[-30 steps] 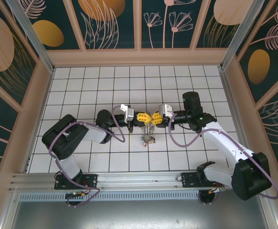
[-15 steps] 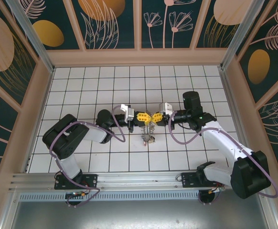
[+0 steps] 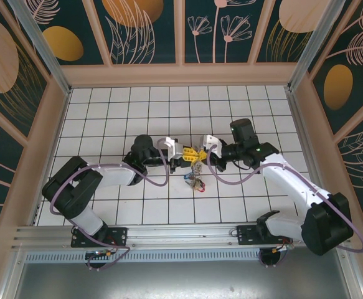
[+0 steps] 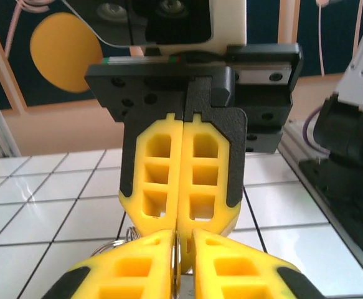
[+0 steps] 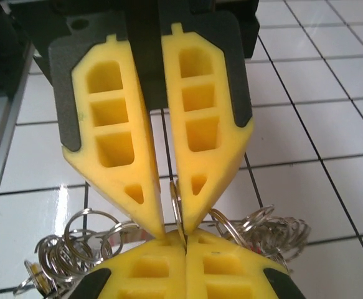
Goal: Put the keys on the keyring
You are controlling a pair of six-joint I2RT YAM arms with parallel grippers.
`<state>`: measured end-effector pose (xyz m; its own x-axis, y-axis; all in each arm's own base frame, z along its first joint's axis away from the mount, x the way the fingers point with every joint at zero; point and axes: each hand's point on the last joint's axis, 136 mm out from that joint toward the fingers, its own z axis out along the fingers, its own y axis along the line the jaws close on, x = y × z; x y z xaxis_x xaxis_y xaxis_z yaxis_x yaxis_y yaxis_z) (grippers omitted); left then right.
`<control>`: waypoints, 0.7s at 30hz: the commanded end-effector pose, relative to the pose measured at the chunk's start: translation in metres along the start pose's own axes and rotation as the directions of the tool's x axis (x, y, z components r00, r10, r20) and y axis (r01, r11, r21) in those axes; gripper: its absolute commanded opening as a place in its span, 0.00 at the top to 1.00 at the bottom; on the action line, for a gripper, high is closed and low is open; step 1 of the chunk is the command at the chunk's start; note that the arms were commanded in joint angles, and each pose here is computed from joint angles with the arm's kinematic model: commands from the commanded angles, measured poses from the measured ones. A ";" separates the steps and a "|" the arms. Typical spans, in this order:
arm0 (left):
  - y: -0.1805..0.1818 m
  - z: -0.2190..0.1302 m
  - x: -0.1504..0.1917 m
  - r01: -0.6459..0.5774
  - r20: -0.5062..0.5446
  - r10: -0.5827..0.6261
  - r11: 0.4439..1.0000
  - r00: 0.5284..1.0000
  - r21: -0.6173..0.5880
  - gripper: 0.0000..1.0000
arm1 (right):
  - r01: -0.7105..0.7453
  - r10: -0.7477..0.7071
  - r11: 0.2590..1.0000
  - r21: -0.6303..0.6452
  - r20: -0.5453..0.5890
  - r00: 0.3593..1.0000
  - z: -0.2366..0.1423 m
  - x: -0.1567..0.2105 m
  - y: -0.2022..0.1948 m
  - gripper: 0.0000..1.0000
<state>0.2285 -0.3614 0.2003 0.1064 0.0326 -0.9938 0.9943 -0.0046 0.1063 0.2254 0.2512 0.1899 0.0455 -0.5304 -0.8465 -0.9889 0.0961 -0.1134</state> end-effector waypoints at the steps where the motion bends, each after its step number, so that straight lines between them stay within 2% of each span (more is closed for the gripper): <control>1: -0.013 0.005 0.023 -0.006 -0.123 0.015 0.997 0.992 0.071 0.89 | 0.079 -0.079 0.996 0.050 -0.002 0.997 -0.004 -0.021 -0.011 1.00; 4: -0.013 0.006 0.028 -0.009 -0.162 0.024 0.995 0.987 0.094 1.00 | 0.074 -0.072 0.996 0.055 -0.044 0.996 -0.001 -0.017 -0.014 1.00; 9: -0.013 0.005 0.026 -0.030 -0.160 0.045 0.995 0.986 0.091 1.00 | 0.085 -0.083 0.996 0.036 -0.047 0.995 0.001 -0.017 -0.010 1.00; 15: -0.020 -0.001 -0.005 -0.031 0.004 0.031 0.997 1.000 0.066 1.00 | 0.106 -0.104 0.994 -0.017 0.085 0.991 -0.010 -0.028 0.006 1.00; 18: -0.022 -0.005 -0.020 -0.014 0.092 0.008 0.998 0.996 0.057 1.00 | 0.107 -0.101 0.993 -0.039 0.140 0.985 -0.013 -0.031 0.012 0.86; 21: -0.025 -0.009 -0.035 -0.011 0.176 0.000 0.998 0.984 0.063 1.00 | 0.101 -0.091 0.994 -0.052 0.174 0.981 -0.016 -0.033 0.014 0.85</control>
<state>0.2156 -0.3565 0.2042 0.1056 -0.0097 -0.9944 0.9943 -0.0164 0.1058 0.2127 0.2505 0.1967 0.0702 -0.4989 -0.8638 -0.9932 0.0458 -0.1071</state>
